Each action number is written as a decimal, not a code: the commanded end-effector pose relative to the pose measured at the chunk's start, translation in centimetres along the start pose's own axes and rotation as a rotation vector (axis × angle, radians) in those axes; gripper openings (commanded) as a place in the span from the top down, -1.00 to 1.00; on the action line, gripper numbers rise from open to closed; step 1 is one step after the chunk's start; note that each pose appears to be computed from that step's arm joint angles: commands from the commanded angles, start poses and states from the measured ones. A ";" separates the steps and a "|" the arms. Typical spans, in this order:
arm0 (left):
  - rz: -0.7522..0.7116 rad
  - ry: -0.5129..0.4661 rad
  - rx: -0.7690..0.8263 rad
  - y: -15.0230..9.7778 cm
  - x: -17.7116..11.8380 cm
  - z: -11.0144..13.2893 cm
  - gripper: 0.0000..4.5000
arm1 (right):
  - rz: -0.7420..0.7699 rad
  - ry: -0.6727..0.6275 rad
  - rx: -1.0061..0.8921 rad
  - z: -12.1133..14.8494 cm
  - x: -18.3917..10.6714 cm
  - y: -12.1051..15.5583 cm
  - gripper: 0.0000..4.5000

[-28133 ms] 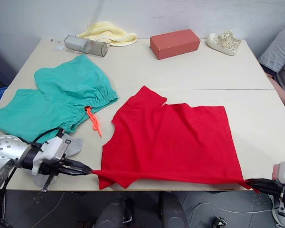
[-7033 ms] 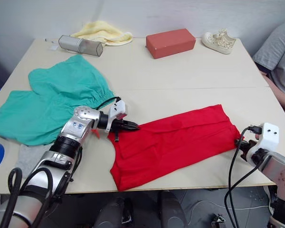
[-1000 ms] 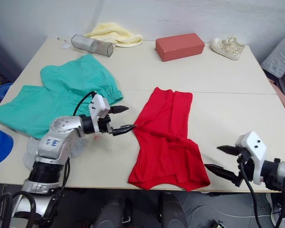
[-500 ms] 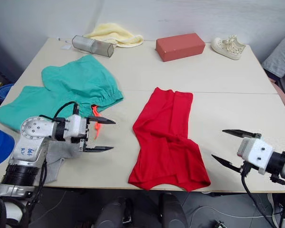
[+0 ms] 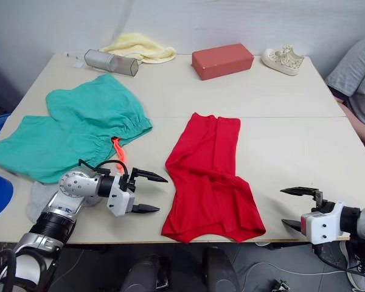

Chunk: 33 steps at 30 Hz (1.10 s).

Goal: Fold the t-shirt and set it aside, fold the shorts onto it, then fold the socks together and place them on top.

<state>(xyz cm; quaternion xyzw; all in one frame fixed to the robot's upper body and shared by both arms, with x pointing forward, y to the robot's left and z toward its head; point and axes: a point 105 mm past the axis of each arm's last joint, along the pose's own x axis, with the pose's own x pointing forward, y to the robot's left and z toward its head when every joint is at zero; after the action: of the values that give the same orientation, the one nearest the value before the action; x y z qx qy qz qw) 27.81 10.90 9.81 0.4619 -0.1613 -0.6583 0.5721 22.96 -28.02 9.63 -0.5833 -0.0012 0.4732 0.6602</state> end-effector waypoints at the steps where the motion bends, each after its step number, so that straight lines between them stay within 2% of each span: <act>1: -0.027 -0.016 0.010 -0.4 1.4 0.0 -0.99 | 0.060 -0.036 -0.008 0.2 1.5 1.7 -1.00; 6: -0.054 -0.049 0.035 -0.4 3.0 0.3 -0.99 | 0.077 -0.107 -0.028 1.1 2.9 2.4 -1.00; 16: -0.222 -0.130 0.074 -3.1 4.5 1.4 -0.99 | 0.075 -0.257 -0.066 4.4 5.6 2.0 -1.00; 21: -0.229 -0.171 0.090 -3.0 5.2 2.2 -0.99 | 0.127 -0.304 -0.078 5.5 5.8 2.8 -1.00; 28: -0.253 -0.173 0.076 -3.4 5.1 2.2 -0.99 | 0.167 -0.380 -0.082 7.4 6.2 3.4 -1.00; 33: -0.262 -0.179 0.064 -3.7 5.1 2.3 -0.99 | 0.186 -0.373 -0.068 7.5 6.3 3.8 -1.00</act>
<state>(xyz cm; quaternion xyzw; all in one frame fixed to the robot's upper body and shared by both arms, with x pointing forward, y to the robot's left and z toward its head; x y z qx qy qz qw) 25.53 6.38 8.01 0.4360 -0.2040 -0.7308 0.4839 21.28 -18.67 7.46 -0.5131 -0.1230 0.5997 0.6016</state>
